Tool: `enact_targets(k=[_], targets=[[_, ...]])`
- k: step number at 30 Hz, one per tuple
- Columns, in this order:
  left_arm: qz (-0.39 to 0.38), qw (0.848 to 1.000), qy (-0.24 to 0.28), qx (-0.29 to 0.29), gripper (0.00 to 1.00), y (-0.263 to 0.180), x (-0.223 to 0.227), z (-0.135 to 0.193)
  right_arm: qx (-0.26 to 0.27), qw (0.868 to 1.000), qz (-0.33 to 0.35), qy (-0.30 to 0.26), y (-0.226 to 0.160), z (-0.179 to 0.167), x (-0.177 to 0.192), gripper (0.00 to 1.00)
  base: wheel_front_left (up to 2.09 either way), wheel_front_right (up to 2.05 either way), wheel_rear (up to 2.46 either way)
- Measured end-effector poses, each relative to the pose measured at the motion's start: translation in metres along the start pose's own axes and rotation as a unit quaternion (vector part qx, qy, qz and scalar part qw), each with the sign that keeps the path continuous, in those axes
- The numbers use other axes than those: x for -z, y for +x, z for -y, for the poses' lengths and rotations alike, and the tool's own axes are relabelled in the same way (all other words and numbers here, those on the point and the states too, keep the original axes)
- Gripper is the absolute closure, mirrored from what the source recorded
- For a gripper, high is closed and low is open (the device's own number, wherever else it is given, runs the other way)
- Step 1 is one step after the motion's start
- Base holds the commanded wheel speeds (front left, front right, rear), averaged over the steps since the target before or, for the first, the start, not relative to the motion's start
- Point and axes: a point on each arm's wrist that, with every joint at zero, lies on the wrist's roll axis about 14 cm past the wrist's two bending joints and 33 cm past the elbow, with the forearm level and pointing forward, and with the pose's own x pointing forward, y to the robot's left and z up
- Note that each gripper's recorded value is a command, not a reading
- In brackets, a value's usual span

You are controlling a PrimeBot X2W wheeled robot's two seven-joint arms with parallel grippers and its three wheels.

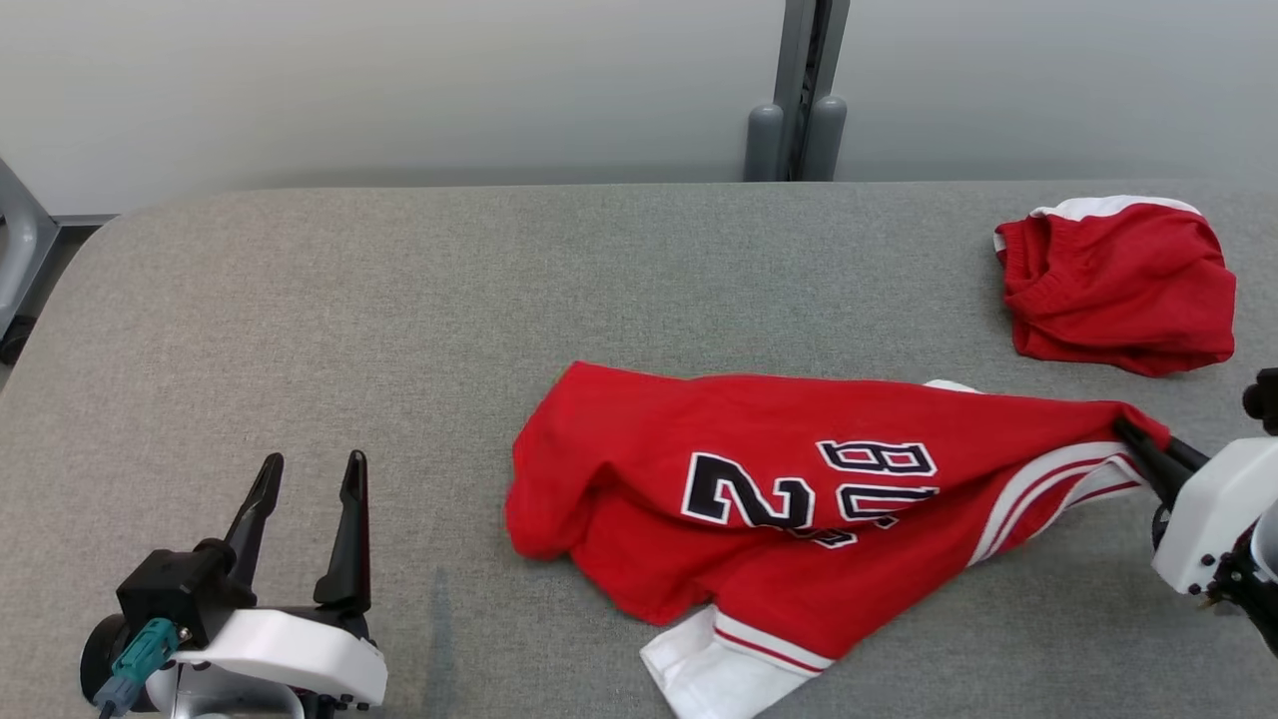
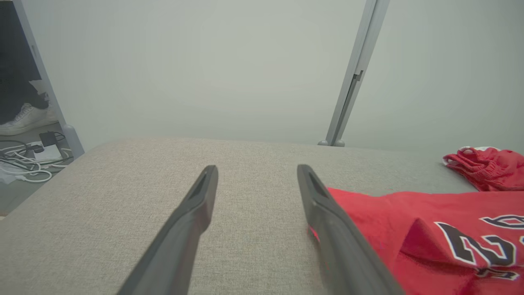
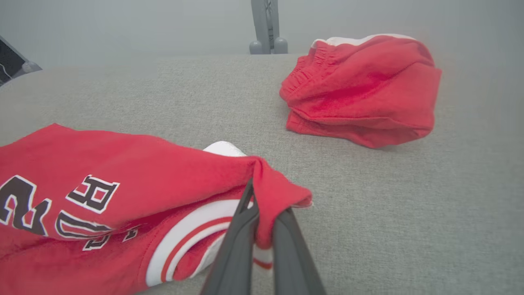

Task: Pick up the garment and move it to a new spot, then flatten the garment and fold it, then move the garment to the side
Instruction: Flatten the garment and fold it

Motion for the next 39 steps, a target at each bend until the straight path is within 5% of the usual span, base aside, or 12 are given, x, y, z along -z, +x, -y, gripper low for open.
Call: enact_targets(k=[8,10,12,13,14,15,16,17,31,39], targets=[[-0.003,1.000,0.000,-0.003,0.00,0.002,0.001,-0.002,0.061,0.996,-0.004,-0.060,0.011,0.031,0.005,1.00,0.00,0.00,0.00],[-0.005,1.000,0.000,-0.004,0.00,0.001,0.002,-0.002,0.074,0.993,0.000,-0.087,0.013,0.036,0.004,0.81,0.00,0.00,0.00],[-0.007,1.000,0.000,-0.003,0.00,0.000,0.003,-0.002,0.090,0.989,0.020,-0.116,0.014,0.043,-0.005,1.00,0.00,0.00,0.00],[-0.007,1.000,0.000,-0.004,0.00,0.000,0.003,-0.002,0.095,0.989,0.035,-0.111,0.015,0.046,-0.010,1.00,0.00,0.00,0.00],[-0.006,1.000,0.000,-0.004,0.00,0.000,0.003,-0.002,0.098,0.988,0.047,-0.109,0.016,0.045,-0.013,0.88,0.00,0.00,0.00],[-0.007,1.000,0.001,-0.003,0.00,-0.001,0.003,-0.002,0.096,0.988,0.053,-0.105,0.018,0.042,-0.013,0.62,0.00,0.00,0.00],[-0.007,1.000,0.001,-0.003,0.00,-0.001,0.003,-0.002,0.093,0.989,0.054,-0.097,0.020,0.038,-0.010,0.17,0.00,0.00,0.00],[-0.007,1.000,0.001,-0.002,0.00,-0.001,0.003,-0.002,0.090,0.990,0.056,-0.092,0.022,0.034,-0.007,0.00,0.00,0.00,0.00],[-0.008,0.999,-0.010,0.032,0.00,0.004,0.002,0.021,0.175,0.976,0.123,-0.038,-0.013,0.083,-0.025,0.00,0.00,0.00,0.00],[-0.022,0.998,-0.012,0.058,0.00,0.012,0.008,0.038,0.193,0.965,0.177,0.016,-0.037,0.070,-0.016,0.00,0.00,0.00,0.00]])
